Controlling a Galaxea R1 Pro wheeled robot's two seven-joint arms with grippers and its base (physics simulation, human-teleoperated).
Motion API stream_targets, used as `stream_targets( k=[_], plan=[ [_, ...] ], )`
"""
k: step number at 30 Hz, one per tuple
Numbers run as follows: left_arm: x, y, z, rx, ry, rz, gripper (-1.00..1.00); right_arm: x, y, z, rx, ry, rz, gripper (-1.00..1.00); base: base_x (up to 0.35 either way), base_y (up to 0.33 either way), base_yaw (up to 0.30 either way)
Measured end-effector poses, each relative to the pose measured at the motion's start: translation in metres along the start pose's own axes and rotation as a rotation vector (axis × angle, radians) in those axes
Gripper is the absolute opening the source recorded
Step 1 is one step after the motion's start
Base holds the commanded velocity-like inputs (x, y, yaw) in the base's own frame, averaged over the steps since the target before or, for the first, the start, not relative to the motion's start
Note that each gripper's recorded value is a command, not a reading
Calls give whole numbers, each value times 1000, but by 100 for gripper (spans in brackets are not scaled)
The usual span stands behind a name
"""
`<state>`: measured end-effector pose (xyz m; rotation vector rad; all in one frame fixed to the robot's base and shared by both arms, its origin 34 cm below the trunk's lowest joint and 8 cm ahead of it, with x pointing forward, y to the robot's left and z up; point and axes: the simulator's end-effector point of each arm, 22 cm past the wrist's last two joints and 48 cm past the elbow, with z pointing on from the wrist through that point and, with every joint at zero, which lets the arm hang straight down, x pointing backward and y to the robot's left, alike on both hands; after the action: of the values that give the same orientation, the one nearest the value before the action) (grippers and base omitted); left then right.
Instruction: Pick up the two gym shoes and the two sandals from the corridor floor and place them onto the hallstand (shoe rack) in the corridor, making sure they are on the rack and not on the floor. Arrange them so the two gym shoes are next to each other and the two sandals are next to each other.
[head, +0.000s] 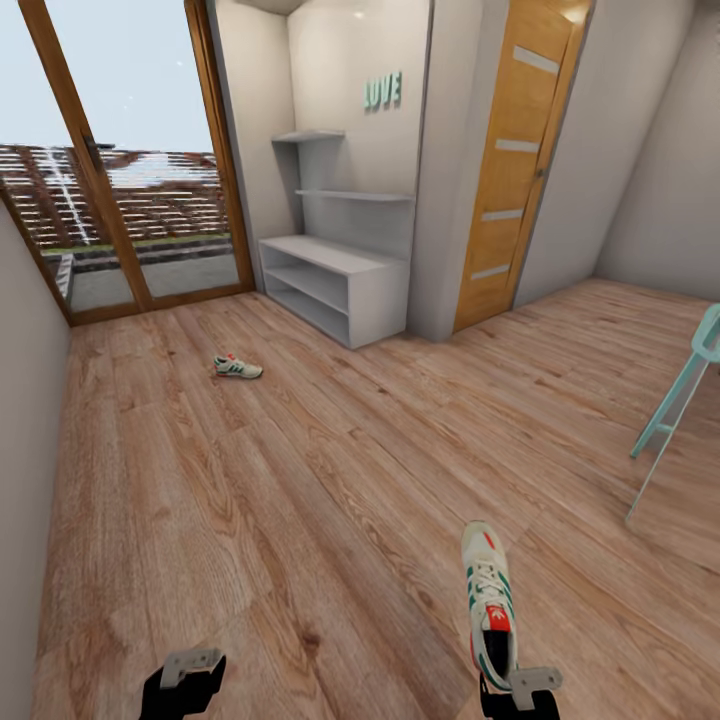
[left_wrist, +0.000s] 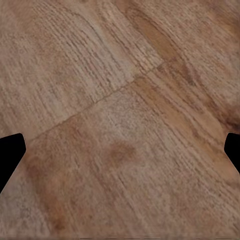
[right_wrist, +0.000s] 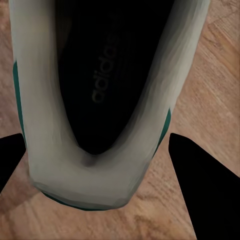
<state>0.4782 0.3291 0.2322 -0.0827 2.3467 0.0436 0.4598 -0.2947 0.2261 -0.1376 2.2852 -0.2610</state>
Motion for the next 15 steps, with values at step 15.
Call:
stream_targets(
  k=[15],
  plan=[
    [-27, -2, -18, 3, 6, 3, 100, -21, -8, -17, 0, 21, 0, -100, 0, 0, 0]
  ],
)
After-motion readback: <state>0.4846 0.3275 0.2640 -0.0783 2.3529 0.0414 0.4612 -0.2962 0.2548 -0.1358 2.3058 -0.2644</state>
